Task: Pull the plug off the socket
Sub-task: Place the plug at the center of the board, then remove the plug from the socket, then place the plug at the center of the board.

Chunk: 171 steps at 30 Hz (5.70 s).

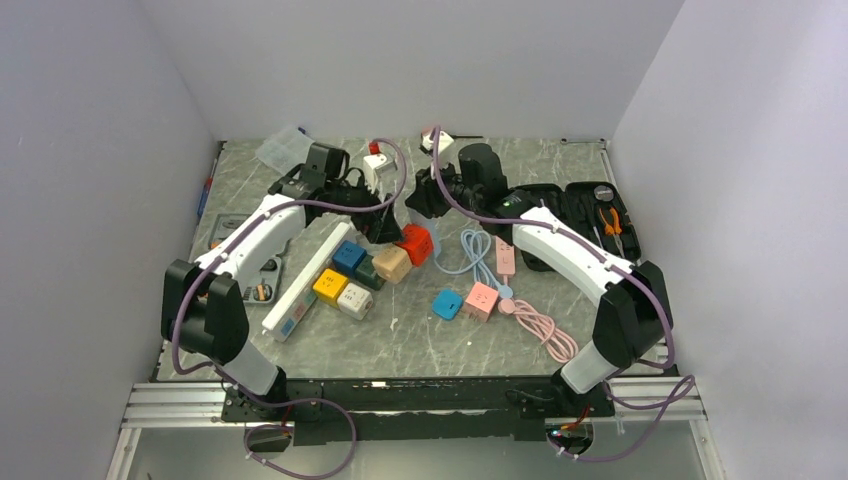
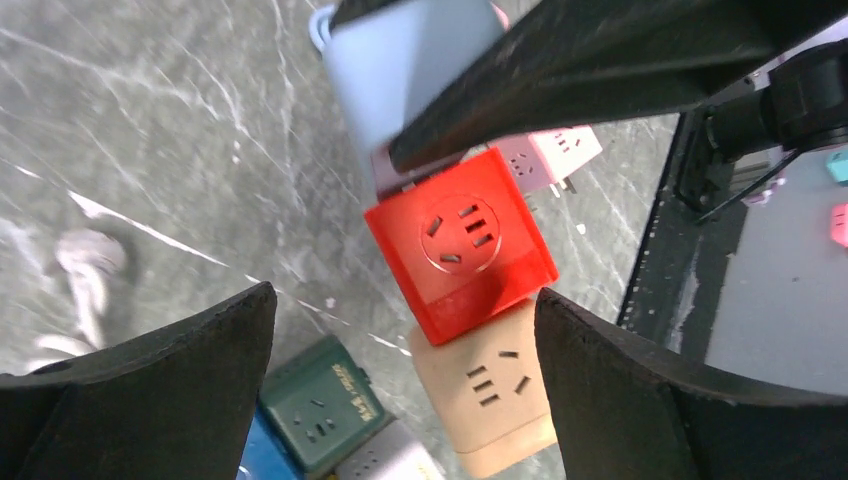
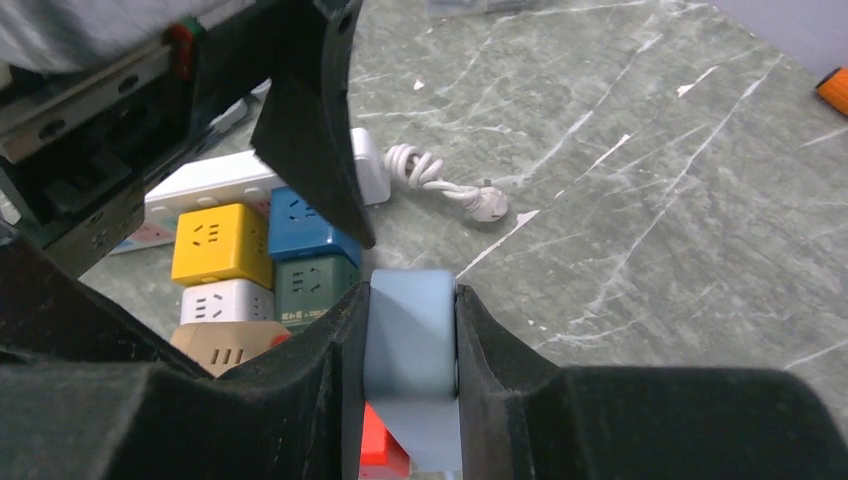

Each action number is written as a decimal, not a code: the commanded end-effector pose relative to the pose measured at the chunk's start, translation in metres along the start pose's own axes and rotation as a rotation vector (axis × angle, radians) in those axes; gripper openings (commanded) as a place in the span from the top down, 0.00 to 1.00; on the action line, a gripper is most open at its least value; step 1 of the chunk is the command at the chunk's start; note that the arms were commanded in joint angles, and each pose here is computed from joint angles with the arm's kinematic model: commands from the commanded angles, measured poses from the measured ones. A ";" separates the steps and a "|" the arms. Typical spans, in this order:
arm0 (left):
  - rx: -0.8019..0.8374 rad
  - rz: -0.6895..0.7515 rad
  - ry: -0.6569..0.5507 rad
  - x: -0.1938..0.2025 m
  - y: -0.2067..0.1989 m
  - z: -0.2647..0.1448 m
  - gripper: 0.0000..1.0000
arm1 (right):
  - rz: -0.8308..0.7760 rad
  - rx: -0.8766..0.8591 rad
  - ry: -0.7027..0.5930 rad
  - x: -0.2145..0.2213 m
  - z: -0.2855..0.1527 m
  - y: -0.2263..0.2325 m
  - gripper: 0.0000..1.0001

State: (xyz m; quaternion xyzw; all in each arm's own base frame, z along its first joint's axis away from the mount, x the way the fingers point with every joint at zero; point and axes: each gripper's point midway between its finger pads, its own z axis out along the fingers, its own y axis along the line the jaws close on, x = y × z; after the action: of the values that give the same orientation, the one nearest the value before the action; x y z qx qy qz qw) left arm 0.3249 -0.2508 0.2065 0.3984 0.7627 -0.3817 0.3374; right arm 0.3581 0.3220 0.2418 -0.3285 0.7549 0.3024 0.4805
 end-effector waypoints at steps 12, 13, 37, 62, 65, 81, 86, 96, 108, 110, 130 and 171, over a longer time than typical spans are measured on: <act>0.014 -0.180 -0.064 -0.025 -0.030 0.000 0.01 | -0.050 0.134 -0.213 -0.075 -0.015 -0.002 1.00; 0.015 -0.193 -0.062 -0.022 -0.031 0.002 0.01 | -0.043 0.140 -0.221 -0.078 -0.015 -0.002 1.00; -0.174 -0.116 0.010 0.007 -0.005 0.024 0.28 | 0.073 0.054 -0.302 -0.101 -0.009 0.029 1.00; -0.092 -0.192 -0.079 -0.033 -0.019 0.003 0.90 | 0.112 0.077 -0.219 -0.021 -0.014 0.021 0.36; -0.067 -0.198 -0.083 -0.036 -0.025 0.001 0.90 | 0.105 0.064 -0.236 -0.028 -0.008 0.022 0.38; -0.049 -0.203 -0.094 -0.045 -0.035 -0.008 0.93 | 0.086 0.103 -0.162 -0.003 0.025 0.005 0.71; -0.054 -0.234 -0.120 -0.053 -0.029 -0.015 0.96 | 0.081 0.170 -0.159 0.002 0.015 -0.017 0.97; -0.042 -0.258 -0.113 -0.054 -0.037 -0.021 0.98 | -0.055 0.242 -0.119 -0.007 0.017 -0.058 1.00; -0.022 -0.278 -0.101 -0.049 -0.042 -0.021 0.99 | -0.179 0.379 0.029 0.034 0.024 -0.108 1.00; -0.012 -0.280 -0.104 -0.051 -0.044 -0.021 0.99 | -0.187 0.375 0.040 0.037 0.025 -0.108 1.00; 0.064 -0.206 -0.063 -0.054 -0.065 -0.019 1.00 | -0.345 0.284 0.165 0.059 0.051 -0.078 1.00; 0.098 -0.990 -0.139 0.017 0.003 0.069 0.01 | 0.245 0.470 -0.081 0.062 -0.040 -0.104 0.07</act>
State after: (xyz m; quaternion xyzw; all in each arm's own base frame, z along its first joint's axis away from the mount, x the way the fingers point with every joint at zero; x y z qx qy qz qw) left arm 0.3213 -0.2828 0.1284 -0.0059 0.8652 -0.4806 0.1430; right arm 0.4015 0.2106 0.1485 -0.1206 0.8460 0.1519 0.4967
